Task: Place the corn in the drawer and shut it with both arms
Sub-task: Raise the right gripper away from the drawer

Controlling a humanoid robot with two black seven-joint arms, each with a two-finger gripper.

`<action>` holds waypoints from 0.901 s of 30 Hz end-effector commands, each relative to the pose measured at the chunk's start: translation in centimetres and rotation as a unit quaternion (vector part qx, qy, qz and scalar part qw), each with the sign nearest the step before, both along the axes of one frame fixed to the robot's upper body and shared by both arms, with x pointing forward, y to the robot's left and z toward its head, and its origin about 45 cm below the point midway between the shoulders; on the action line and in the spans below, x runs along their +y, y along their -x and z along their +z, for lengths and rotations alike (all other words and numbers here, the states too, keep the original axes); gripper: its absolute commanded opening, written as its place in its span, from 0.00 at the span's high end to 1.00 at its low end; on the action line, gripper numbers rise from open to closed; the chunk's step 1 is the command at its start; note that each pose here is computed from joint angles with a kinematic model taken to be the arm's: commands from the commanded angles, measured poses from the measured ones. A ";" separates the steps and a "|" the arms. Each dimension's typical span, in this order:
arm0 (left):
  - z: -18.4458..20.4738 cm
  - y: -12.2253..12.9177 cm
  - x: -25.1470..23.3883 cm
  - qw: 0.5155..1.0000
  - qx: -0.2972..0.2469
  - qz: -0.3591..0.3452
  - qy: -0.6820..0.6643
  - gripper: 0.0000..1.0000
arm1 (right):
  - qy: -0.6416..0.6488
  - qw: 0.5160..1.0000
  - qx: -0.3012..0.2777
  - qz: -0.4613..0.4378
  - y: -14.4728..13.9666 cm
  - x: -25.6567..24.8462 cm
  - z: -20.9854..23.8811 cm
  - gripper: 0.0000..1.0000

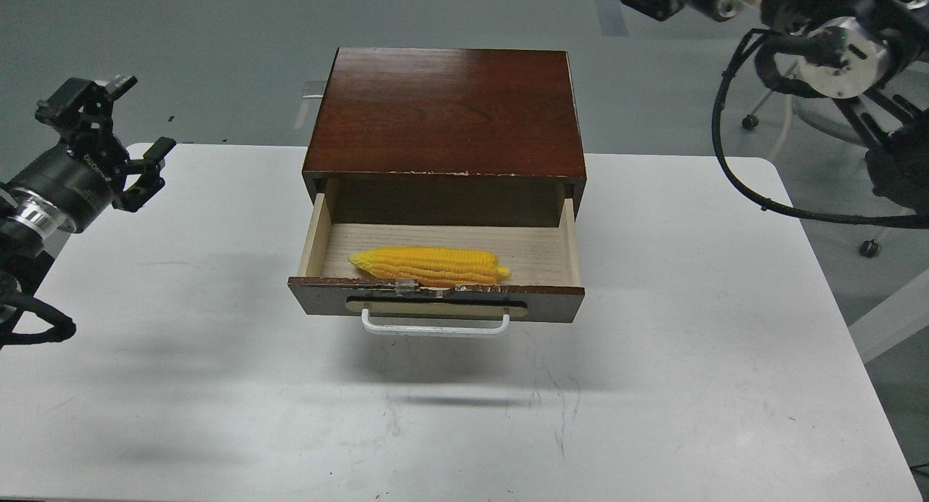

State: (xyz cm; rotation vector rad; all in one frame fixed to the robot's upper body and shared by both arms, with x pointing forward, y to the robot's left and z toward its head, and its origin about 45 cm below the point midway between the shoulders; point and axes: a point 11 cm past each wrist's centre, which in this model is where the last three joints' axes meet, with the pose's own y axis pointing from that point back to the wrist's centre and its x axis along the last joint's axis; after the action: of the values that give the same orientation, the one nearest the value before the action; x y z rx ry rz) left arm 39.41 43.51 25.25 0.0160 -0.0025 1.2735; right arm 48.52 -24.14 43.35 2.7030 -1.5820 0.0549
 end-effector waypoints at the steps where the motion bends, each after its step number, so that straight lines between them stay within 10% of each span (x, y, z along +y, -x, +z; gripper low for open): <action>1: -0.2 -0.1 -0.3 0.998 -0.004 -0.010 -0.054 0.02 | -0.127 0.991 0.029 -0.038 0.1 -8.3 -4.0 0.00; 8: 1.3 -1.1 -0.5 0.995 -0.029 0.003 -0.096 0.02 | -0.215 0.969 0.077 -0.097 3.7 -14.1 -13.6 0.00; 16: 10.6 -1.8 -0.2 0.890 -0.200 0.040 -0.409 0.02 | -0.238 0.958 0.102 -0.127 5.5 -15.6 -17.1 0.00; 27: 16.3 2.3 -8.9 0.896 -0.160 -0.271 -0.314 0.06 | -0.232 0.959 0.103 -0.124 5.6 -15.5 -17.1 0.00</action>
State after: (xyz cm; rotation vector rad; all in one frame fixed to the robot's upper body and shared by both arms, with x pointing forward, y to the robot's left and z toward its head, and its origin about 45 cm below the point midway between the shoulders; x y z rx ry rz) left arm 38.53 35.92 40.56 0.3822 -0.6990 0.7304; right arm 42.99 -39.62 26.23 2.6615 -2.0636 -0.6610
